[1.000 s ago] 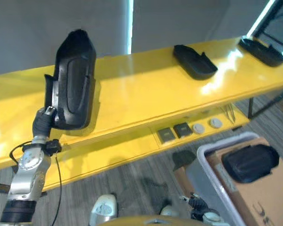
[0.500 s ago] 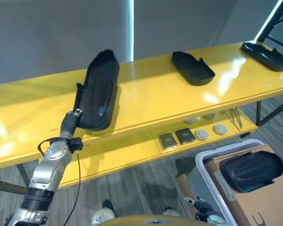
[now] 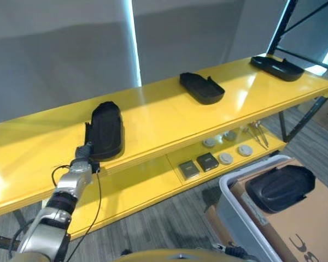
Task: Move parts from the plastic box to the shelf.
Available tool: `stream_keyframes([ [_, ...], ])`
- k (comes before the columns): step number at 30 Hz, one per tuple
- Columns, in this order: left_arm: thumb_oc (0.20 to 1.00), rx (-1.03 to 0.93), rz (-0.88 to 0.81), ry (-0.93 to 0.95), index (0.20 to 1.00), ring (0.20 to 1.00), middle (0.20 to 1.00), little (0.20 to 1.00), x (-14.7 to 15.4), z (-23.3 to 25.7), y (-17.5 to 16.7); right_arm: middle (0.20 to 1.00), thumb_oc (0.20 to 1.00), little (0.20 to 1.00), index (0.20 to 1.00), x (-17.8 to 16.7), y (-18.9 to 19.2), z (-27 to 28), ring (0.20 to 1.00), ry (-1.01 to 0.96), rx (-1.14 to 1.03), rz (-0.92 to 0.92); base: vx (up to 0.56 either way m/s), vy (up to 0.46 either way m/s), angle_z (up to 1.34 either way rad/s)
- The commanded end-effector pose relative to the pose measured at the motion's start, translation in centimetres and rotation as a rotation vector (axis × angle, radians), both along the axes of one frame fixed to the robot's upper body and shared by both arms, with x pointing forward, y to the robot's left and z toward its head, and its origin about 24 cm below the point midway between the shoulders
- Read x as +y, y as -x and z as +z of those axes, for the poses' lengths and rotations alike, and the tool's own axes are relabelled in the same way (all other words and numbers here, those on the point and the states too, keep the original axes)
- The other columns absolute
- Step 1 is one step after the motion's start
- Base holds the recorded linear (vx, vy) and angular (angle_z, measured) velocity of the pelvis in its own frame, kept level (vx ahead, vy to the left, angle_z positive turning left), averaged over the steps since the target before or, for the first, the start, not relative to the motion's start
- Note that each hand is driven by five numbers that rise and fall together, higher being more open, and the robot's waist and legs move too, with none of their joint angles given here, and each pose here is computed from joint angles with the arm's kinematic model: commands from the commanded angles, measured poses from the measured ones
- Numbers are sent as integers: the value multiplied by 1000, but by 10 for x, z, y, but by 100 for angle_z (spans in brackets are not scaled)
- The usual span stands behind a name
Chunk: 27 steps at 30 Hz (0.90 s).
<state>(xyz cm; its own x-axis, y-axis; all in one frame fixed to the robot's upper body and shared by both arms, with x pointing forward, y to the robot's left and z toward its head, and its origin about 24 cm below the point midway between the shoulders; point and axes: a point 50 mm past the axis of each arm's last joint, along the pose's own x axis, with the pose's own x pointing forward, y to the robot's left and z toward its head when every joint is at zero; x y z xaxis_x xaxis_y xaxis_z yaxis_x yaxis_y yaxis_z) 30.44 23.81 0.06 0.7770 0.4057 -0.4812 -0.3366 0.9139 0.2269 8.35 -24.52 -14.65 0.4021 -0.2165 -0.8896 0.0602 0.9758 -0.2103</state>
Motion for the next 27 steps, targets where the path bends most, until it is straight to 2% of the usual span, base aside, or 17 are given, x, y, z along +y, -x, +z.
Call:
stream_keyframes([
  [1,200,-73,30,-9,200,200,200,200,-15,18,-24,1000,1000,1000,1000,15,-25,5,1000,-124,-111,-1,10,-22,-10],
  [5,200,-39,67,-16,200,200,200,200,-23,10,-25,1000,1000,1000,1000,24,-31,7,1000,-218,-168,-35,11,-16,0],
  [11,200,-18,103,-29,200,200,200,200,-28,7,-28,1000,1000,1000,1000,34,-35,10,1000,-312,-198,17,8,-11,-1],
  [21,200,-13,120,-36,200,200,200,200,-27,0,-24,1000,1000,1000,1000,34,-29,7,1000,-335,-204,15,3,-11,-5],
  [22,551,-18,120,-37,551,551,551,551,-27,1,-25,1000,1000,1000,1000,35,-29,7,1000,-335,-204,9,5,-6,-7],
  [23,1000,-20,118,-37,1000,1000,1000,1000,-27,1,-25,1000,1000,1000,1000,35,-29,7,1000,-337,-206,4,7,-5,-3],
  [27,1000,-19,113,-37,1000,1000,1000,1000,-29,1,-25,1000,1000,1000,1000,35,-30,8,1000,-342,-214,5,0,0,0],
])
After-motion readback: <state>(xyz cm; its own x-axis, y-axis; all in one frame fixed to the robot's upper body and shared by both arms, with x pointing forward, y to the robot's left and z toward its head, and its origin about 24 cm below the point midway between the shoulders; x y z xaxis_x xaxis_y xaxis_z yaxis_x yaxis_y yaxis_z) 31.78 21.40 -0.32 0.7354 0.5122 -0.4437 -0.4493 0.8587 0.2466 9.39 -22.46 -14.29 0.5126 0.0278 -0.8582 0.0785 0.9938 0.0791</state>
